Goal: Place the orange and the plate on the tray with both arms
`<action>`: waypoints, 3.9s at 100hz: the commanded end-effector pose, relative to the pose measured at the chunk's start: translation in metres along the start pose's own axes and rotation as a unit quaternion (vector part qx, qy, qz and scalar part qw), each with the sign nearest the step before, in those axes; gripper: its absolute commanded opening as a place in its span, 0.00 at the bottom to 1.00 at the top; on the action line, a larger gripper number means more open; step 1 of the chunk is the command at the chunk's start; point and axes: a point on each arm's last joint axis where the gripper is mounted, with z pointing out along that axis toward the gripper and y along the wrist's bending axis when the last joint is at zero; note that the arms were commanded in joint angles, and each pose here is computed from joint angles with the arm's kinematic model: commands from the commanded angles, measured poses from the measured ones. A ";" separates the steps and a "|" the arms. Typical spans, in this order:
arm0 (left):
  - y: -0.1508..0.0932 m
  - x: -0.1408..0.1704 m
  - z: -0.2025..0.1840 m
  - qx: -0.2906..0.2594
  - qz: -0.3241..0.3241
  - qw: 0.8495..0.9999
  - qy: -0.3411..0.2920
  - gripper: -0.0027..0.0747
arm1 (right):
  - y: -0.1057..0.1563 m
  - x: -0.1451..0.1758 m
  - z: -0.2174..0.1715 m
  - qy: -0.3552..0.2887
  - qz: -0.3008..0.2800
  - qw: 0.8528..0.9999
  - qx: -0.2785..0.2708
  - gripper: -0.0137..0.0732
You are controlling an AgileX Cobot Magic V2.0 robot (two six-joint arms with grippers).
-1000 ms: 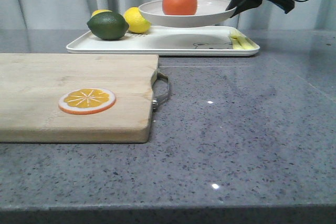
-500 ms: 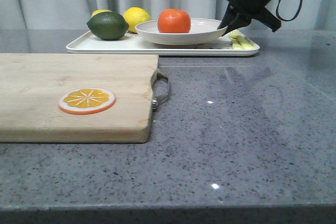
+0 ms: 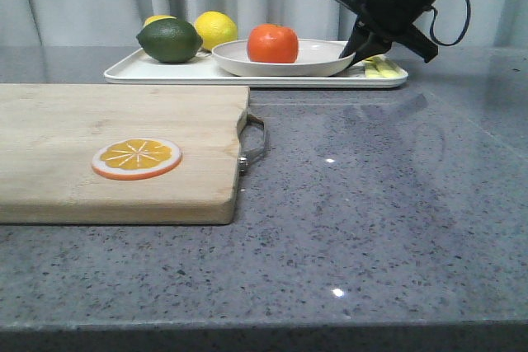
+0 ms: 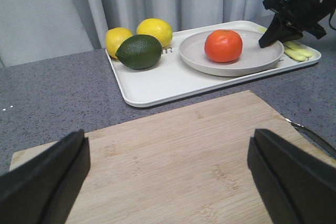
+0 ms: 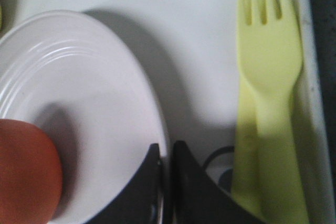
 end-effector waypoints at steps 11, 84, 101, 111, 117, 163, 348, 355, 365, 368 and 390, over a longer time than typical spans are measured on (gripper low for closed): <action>0.003 -0.011 -0.001 -0.016 -0.004 1.000 -0.022 0.79 | 0.028 -0.018 -0.035 -0.058 -0.008 0.997 -0.040 0.08; 0.003 -0.011 -0.001 -0.016 -0.004 1.000 -0.022 0.79 | 0.037 -0.021 -0.048 -0.062 -0.012 0.997 -0.050 0.68; 0.003 -0.011 -0.001 -0.016 -0.004 1.000 -0.022 0.79 | 0.050 -0.029 -0.079 -0.090 -0.027 0.994 -0.061 0.69; 0.003 -0.011 -0.001 -0.016 -0.004 1.000 -0.022 0.79 | 0.061 -0.034 -0.107 -0.119 -0.058 0.989 -0.067 0.69; 0.003 -0.011 -0.001 -0.016 -0.004 1.000 -0.022 0.79 | 0.068 -0.037 -0.126 -0.138 -0.083 0.985 -0.069 0.69; 0.003 -0.011 -0.001 -0.016 -0.004 1.000 -0.022 0.79 | 0.105 -0.012 -0.273 -0.224 -0.228 0.948 0.004 0.69; 0.003 -0.011 -0.001 -0.016 -0.004 1.000 -0.022 0.54 | -0.046 0.277 -0.342 -0.372 -0.265 0.888 0.046 0.50; 0.003 -0.011 -0.001 -0.016 -0.004 1.000 -0.022 0.40 | -0.046 0.277 -0.342 -0.372 -0.265 0.888 0.046 0.36; 0.003 -0.011 -0.001 -0.016 -0.004 1.000 -0.022 0.20 | -0.045 0.277 -0.342 -0.373 -0.265 0.888 0.045 0.17; 0.003 -0.011 -0.001 -0.016 -0.004 1.000 -0.022 0.15 | -0.045 0.277 -0.342 -0.374 -0.265 0.888 0.045 0.12; 0.003 -0.011 -0.001 -0.016 -0.004 1.000 -0.022 0.01 | -0.045 0.277 -0.342 -0.374 -0.265 0.888 0.045 0.08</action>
